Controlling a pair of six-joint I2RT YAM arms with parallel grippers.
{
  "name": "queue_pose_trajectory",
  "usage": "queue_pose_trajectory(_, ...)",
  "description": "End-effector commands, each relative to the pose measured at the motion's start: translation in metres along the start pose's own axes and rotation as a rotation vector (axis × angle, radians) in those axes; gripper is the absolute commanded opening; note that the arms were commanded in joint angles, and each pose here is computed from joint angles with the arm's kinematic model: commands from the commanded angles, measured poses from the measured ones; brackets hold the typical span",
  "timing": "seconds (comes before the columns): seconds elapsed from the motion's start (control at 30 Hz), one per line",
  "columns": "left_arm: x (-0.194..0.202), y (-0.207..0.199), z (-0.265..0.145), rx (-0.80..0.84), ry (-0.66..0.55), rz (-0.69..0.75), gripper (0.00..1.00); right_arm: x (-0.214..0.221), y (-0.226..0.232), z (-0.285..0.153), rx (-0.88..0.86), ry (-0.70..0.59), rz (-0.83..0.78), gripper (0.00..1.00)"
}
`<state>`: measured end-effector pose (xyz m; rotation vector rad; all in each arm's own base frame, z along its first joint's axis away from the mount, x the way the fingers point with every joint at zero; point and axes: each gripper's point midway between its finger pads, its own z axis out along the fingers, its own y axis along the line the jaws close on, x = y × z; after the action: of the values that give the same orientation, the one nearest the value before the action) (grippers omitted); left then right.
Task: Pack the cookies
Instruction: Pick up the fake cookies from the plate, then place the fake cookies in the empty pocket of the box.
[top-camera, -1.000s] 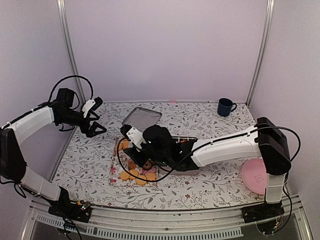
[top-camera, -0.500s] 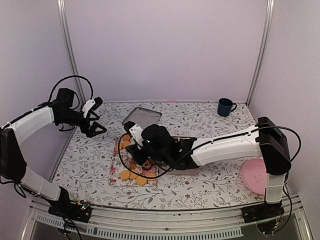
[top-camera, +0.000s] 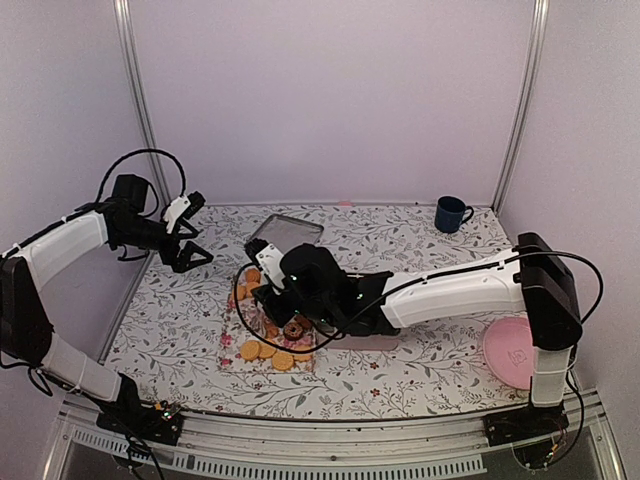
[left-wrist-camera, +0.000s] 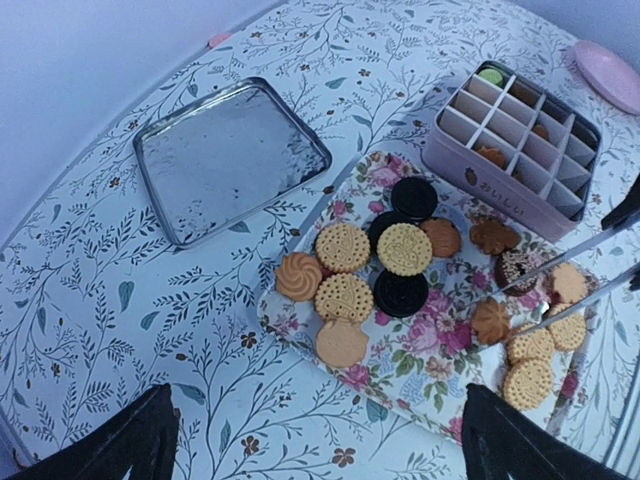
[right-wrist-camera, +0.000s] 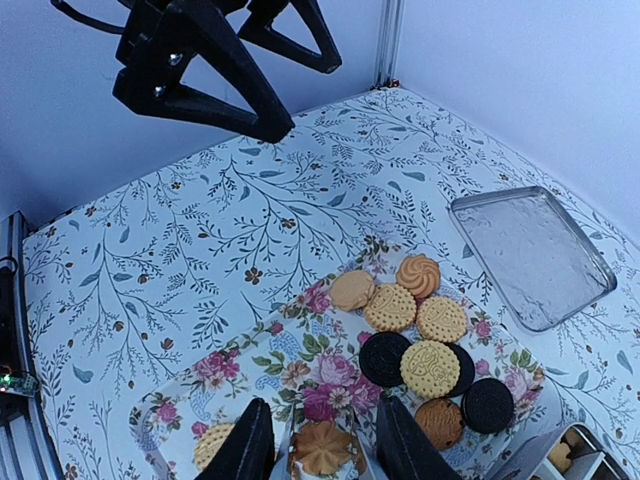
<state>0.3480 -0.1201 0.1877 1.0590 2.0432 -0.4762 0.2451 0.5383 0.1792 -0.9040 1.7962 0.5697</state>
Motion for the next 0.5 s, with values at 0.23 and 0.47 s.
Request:
queue_pose_trajectory(0.23,-0.013,0.009,-0.005,-0.028,-0.014,0.014,0.99,-0.083,-0.030,-0.046,0.060,-0.171,-0.048,0.20)
queue_pose_trajectory(0.47,-0.012,0.013,-0.002,-0.020,0.005,0.011,0.99,-0.088,-0.072,-0.101,0.132,-0.185,-0.009,0.20)
